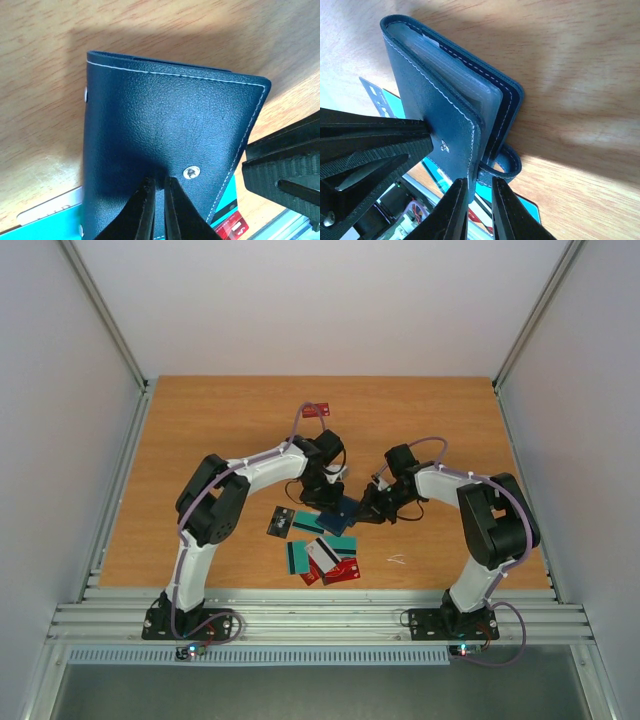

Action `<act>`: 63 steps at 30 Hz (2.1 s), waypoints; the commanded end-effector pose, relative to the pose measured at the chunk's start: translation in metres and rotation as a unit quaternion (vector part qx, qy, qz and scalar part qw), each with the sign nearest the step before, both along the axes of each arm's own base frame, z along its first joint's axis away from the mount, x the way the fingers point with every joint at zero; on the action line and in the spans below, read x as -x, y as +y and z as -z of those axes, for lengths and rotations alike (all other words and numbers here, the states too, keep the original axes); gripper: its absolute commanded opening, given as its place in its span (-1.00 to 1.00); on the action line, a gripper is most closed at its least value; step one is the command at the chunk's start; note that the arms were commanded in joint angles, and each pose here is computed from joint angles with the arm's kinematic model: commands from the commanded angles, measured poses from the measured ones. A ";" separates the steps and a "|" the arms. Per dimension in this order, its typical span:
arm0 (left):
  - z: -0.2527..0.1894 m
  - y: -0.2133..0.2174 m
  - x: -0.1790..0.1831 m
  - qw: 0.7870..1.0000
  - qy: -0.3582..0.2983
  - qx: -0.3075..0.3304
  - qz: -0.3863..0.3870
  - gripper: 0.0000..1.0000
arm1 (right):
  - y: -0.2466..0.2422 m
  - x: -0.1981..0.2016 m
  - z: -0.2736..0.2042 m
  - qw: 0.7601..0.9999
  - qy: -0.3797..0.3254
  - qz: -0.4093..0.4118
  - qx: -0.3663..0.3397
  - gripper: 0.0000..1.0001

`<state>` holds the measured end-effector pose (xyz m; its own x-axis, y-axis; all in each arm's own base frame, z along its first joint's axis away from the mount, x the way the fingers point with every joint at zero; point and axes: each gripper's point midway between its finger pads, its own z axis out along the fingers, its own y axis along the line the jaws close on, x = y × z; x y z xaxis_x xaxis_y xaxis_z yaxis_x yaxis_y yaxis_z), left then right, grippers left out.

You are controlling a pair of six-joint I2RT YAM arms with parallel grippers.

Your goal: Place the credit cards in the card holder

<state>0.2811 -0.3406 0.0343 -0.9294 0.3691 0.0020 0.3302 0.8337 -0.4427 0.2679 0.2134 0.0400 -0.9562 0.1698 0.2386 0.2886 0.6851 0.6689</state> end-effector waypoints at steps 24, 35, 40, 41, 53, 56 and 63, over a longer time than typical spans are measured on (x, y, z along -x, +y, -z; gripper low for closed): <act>0.005 0.006 -0.003 0.999 0.042 0.024 0.009 -0.79 | 0.015 -0.025 -0.009 0.991 -0.104 -0.062 -0.053 -0.23; -0.003 0.011 0.000 0.997 0.053 0.045 0.041 -0.81 | 0.019 -0.040 -0.004 0.987 -0.131 -0.064 -0.071 -0.09; -0.004 0.009 0.000 0.996 0.060 0.045 0.050 -0.81 | 0.030 -0.040 -0.007 0.981 -0.131 -0.075 -0.119 -0.07; -0.004 0.009 -0.001 0.996 0.061 0.046 0.051 -0.81 | 0.031 -0.038 -0.007 0.980 -0.129 -0.079 -0.126 -0.07; 0.007 0.008 -0.008 0.995 0.069 0.052 0.044 -0.82 | 0.034 0.002 -0.012 0.969 -0.098 -0.124 -0.190 -0.08; 0.008 0.005 -0.009 0.994 0.078 0.068 0.038 -0.82 | 0.035 0.014 0.001 0.970 -0.072 -0.133 -0.191 -0.09; 0.015 0.005 -0.012 0.992 0.092 0.083 0.033 -0.82 | 0.050 0.034 0.001 0.965 -0.062 -0.163 -0.197 -0.08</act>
<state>0.2850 -0.3337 0.0355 -0.8923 0.4390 0.1054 0.2869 0.7317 -0.6183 0.2567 0.2505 0.0379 -0.9844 -0.1478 0.0953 0.0207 0.4405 0.8975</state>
